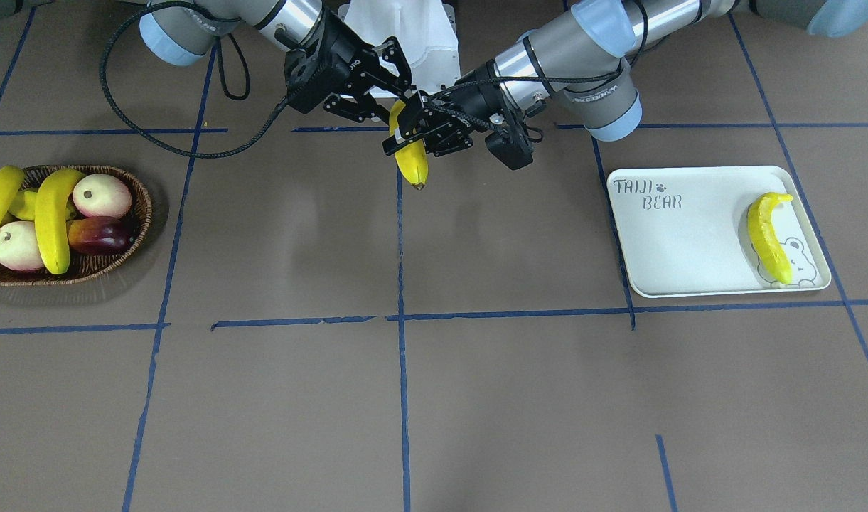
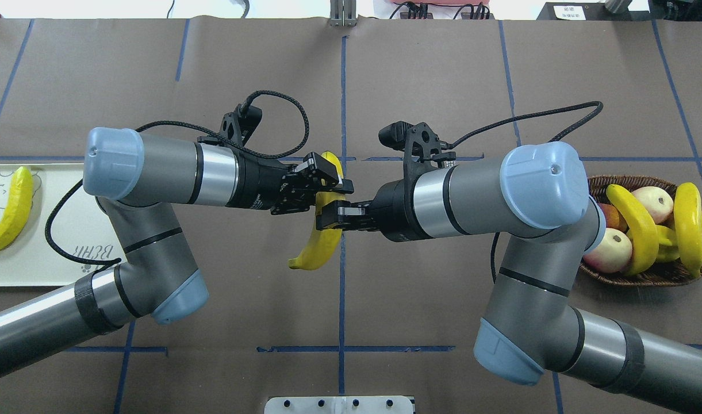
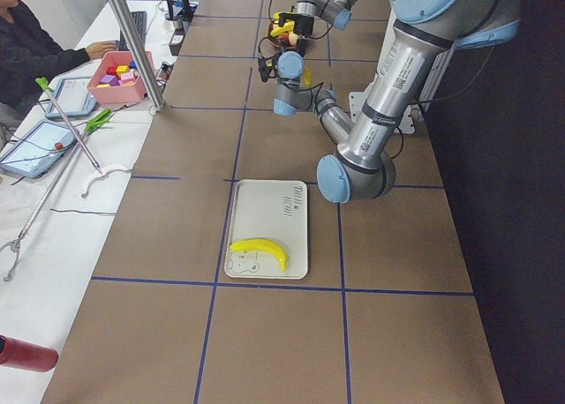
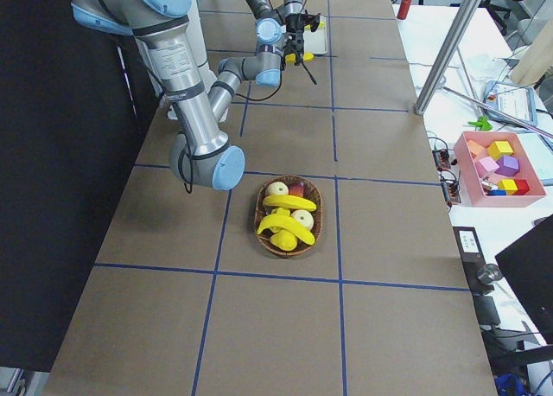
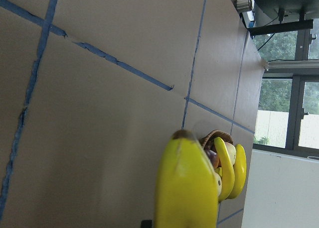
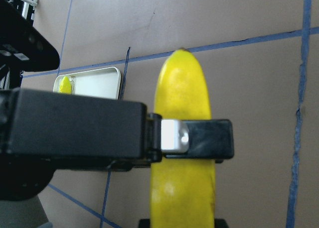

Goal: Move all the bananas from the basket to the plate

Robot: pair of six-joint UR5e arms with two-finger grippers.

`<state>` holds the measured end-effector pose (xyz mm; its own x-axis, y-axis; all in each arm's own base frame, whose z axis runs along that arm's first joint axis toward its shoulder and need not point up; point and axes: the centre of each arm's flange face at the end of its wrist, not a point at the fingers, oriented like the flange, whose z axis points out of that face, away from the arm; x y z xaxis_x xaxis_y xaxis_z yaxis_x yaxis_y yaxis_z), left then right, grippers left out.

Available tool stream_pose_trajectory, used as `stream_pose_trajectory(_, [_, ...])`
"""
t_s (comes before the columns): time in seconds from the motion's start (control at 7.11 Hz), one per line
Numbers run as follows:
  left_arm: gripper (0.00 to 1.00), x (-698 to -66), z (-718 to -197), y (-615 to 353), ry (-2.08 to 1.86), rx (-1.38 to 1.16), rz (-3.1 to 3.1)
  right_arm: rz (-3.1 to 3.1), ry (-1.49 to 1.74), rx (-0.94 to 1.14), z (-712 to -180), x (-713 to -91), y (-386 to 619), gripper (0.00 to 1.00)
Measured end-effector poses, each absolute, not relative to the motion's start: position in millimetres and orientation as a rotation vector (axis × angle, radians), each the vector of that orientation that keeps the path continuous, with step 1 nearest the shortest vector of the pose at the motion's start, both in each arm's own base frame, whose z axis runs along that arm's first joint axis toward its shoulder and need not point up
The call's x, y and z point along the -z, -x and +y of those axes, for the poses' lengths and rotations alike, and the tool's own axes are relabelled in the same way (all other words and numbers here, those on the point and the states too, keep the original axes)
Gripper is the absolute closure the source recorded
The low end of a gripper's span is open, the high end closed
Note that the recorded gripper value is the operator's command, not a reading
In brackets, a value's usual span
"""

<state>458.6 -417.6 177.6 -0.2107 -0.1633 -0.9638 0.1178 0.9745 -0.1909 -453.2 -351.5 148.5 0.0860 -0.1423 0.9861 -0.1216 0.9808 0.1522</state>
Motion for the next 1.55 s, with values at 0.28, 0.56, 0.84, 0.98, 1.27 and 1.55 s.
stream_pose_trajectory(0.28, [1.00, -177, -421, -456, 0.034, 0.272, 1.747, -1.495, -0.205, 0.018, -346, -147, 455, 0.00])
stream_pose_trajectory(0.56, [1.00, -181, -437, -449, 0.030, 0.319, 1.693, -1.504, -0.204, 0.019, -344, -144, 444, 0.00])
stream_pose_trajectory(0.84, [1.00, -201, -469, -423, 0.034, 0.427, 1.561, -1.496, -0.205, 0.009, -341, -158, 416, 0.00])
stream_pose_trajectory(0.98, [1.00, -221, -485, -393, 0.034, 0.487, 1.465, -1.469, -0.205, -0.013, -343, -174, 399, 0.00])
stream_pose_trajectory(1.27, [1.00, -294, -472, -329, -0.020, 0.478, 1.223, -1.327, -0.196, -0.110, -362, -196, 355, 0.00])
stream_pose_trajectory(1.55, [1.00, -401, -445, -286, -0.059, 0.411, 0.983, -1.116, -0.216, -0.117, -386, -224, 324, 0.00])
